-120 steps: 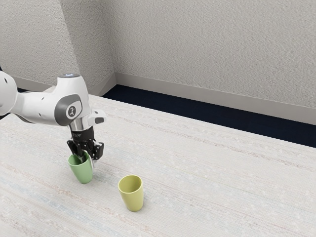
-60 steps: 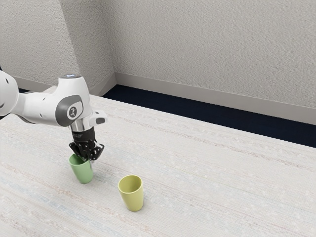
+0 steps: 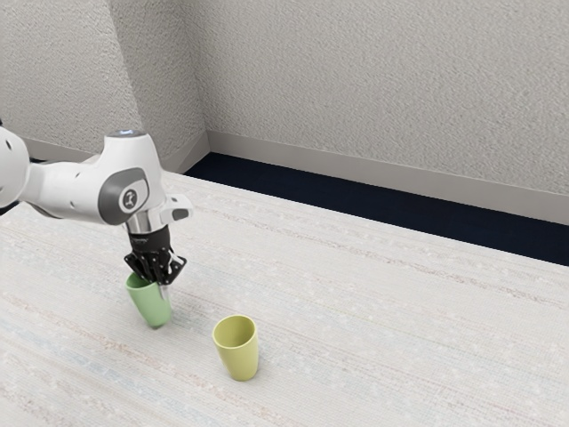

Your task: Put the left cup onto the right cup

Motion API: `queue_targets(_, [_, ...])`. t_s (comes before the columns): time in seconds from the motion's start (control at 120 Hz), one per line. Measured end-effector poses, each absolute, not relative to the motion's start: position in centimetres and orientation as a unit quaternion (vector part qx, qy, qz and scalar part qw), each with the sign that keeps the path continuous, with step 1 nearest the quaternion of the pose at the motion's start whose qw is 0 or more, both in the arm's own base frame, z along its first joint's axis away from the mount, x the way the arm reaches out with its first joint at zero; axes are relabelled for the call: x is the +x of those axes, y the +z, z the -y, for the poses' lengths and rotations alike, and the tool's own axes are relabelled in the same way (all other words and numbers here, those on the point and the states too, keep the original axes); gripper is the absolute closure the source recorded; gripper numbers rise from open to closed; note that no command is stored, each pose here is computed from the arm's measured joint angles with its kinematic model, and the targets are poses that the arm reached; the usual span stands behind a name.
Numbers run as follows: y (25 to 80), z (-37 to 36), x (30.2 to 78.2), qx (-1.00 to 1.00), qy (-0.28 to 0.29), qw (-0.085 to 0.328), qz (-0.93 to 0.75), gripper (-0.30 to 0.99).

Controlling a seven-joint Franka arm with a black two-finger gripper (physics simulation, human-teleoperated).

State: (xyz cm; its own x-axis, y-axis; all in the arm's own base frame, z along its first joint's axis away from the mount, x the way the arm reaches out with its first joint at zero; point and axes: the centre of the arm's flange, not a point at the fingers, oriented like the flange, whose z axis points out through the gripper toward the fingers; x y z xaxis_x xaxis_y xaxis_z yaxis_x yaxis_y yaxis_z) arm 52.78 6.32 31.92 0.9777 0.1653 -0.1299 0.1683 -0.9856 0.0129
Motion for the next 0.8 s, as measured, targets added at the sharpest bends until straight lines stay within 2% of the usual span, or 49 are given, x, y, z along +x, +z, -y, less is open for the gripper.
queue_targets(0.3, [34.0,-4.8,52.8,0.995,-0.063,0.001,-0.071,0.78])
queue_targets(0.8, [40.0,4.2,51.4,0.996,-0.048,-0.069,0.004,0.78])
